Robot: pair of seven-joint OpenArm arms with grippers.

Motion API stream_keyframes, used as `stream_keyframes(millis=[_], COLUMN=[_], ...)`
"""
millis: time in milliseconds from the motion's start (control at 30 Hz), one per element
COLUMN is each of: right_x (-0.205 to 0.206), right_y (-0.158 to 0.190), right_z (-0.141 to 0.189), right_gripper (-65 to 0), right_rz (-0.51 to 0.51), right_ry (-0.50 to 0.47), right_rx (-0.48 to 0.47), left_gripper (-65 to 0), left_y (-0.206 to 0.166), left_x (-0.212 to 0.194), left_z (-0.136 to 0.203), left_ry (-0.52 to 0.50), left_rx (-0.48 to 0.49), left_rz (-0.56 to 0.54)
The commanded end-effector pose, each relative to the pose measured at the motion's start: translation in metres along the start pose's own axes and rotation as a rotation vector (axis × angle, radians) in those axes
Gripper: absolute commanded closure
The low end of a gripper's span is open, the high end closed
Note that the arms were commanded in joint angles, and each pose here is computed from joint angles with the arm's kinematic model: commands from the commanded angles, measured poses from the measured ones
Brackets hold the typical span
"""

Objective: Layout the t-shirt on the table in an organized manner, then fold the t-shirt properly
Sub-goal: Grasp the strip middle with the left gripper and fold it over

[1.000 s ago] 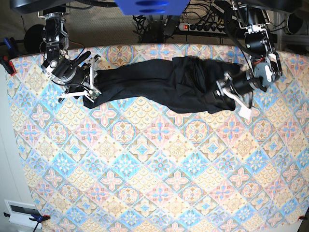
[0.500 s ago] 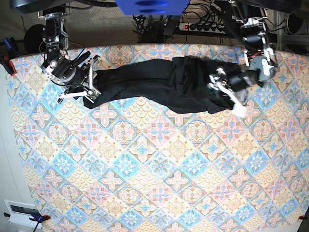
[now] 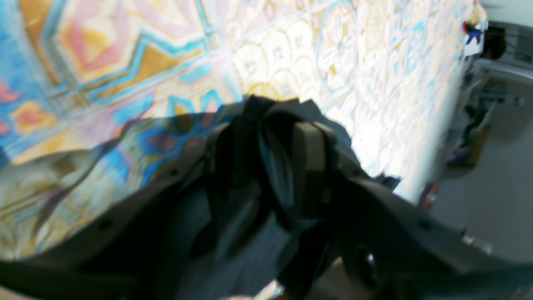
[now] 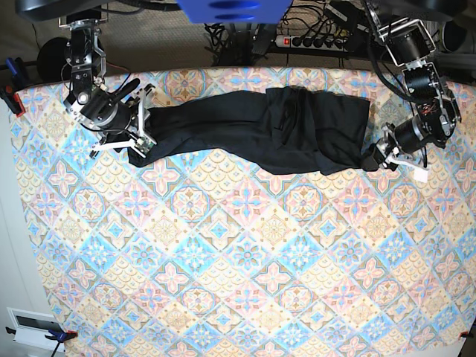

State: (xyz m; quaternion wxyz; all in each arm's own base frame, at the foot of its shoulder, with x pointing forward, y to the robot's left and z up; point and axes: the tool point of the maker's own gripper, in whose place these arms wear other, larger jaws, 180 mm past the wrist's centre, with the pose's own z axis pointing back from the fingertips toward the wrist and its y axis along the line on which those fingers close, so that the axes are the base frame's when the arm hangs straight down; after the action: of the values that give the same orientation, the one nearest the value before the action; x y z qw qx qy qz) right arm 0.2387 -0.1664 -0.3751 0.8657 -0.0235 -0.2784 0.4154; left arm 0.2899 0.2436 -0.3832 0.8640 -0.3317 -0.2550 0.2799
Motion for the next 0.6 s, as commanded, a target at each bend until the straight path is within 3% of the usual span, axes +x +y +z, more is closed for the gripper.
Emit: stream_keyframes(millis=[0, 267, 433, 567], right_x=[0.008, 0.008, 0.008, 0.007], right_y=[-0.009, -0.007, -0.009, -0.008], right_z=[0.005, 0.005, 0.005, 0.005], right_gripper=[-17.7, -17.7, -17.7, -17.7], right_rz=[0.007, 0.008, 0.006, 0.005], right_ry=[-0.032, -0.031, -0.030, -0.028], right_rx=[-0.025, -0.021, -0.025, -0.022], left_gripper=[-21.2, -20.7, -20.7, -20.7], left_y=[-0.012, -0.064, -0.113, -0.121], left_x=[0.011, -0.055, -0.088, -0.092], left_z=[0.000, -0.046, -0.035, -0.026], left_ry=[-0.023, 0.187, 0.243, 0.232], left_rx=[-0.025, -0.130, -0.255, -0.268], left_rz=[-0.025, -0.138, -0.248, -0.288])
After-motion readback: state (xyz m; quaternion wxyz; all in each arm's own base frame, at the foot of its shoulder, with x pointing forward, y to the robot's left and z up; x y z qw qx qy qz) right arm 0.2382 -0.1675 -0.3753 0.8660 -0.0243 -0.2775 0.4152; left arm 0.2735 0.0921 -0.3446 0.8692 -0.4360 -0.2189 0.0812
